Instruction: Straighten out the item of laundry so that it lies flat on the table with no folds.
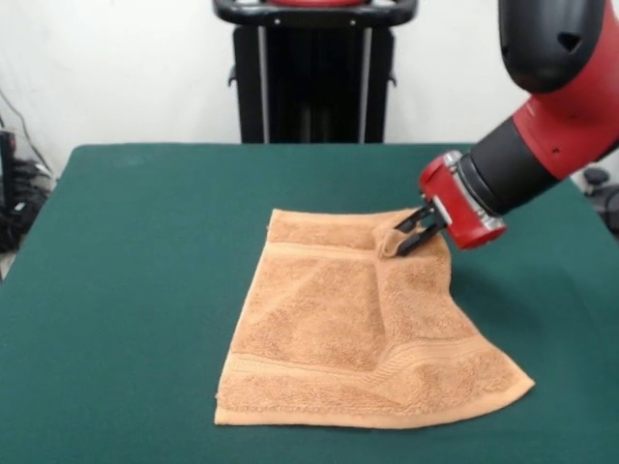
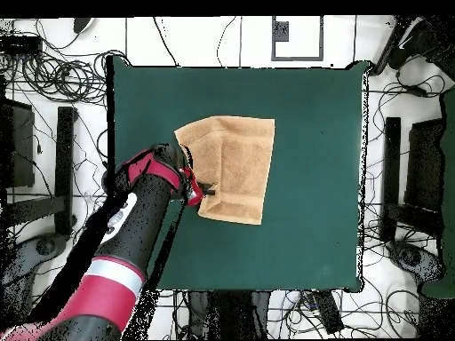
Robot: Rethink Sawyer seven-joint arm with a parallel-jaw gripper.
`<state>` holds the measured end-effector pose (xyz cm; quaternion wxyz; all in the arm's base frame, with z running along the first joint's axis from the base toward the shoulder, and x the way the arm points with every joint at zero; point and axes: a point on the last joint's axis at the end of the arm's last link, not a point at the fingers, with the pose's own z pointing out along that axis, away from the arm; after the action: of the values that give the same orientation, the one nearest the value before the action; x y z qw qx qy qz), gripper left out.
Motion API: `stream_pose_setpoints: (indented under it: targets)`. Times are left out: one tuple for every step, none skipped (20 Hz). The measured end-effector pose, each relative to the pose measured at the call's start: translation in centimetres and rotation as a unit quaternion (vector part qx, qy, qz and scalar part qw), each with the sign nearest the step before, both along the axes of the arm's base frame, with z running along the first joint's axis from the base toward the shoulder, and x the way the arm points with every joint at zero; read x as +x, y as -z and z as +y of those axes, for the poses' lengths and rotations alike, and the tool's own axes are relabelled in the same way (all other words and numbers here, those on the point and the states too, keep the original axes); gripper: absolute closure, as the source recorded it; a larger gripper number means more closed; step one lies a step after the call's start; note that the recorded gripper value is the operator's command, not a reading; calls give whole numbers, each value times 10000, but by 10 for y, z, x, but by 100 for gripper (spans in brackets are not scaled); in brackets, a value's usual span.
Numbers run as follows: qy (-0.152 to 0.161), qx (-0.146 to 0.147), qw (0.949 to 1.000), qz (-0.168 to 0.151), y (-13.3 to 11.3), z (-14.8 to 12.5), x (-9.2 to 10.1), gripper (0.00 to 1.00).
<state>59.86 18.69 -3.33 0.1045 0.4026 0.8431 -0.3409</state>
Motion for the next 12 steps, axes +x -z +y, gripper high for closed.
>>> stream_pose_setpoints:
  targets:
    - [1, 11, 10000, -21, -3, 1, 1, 100]
    - [1, 23, 10000, -43, -5, 2, 3, 100]
    - [2, 32, 10000, -60, -7, 2, 4, 100]
    - [3, 41, 10000, -78, -9, 3, 5, 100]
    - [3, 50, 9999, -96, -12, 3, 7, 100]
    - [10, 72, 9999, -130, -15, 5, 9, 100]
    - [17, 94, 9998, -163, -19, 6, 11, 100]
    - [22, 112, 9998, -190, -22, 7, 13, 100]
    - [27, 130, 9997, -218, -25, 8, 15, 100]
    - [28, 149, 9996, -247, -28, 10, 17, 100]
    - [29, 167, 9995, -277, -31, 11, 19, 100]
    - [29, 186, 9994, -307, -34, 13, 21, 100]
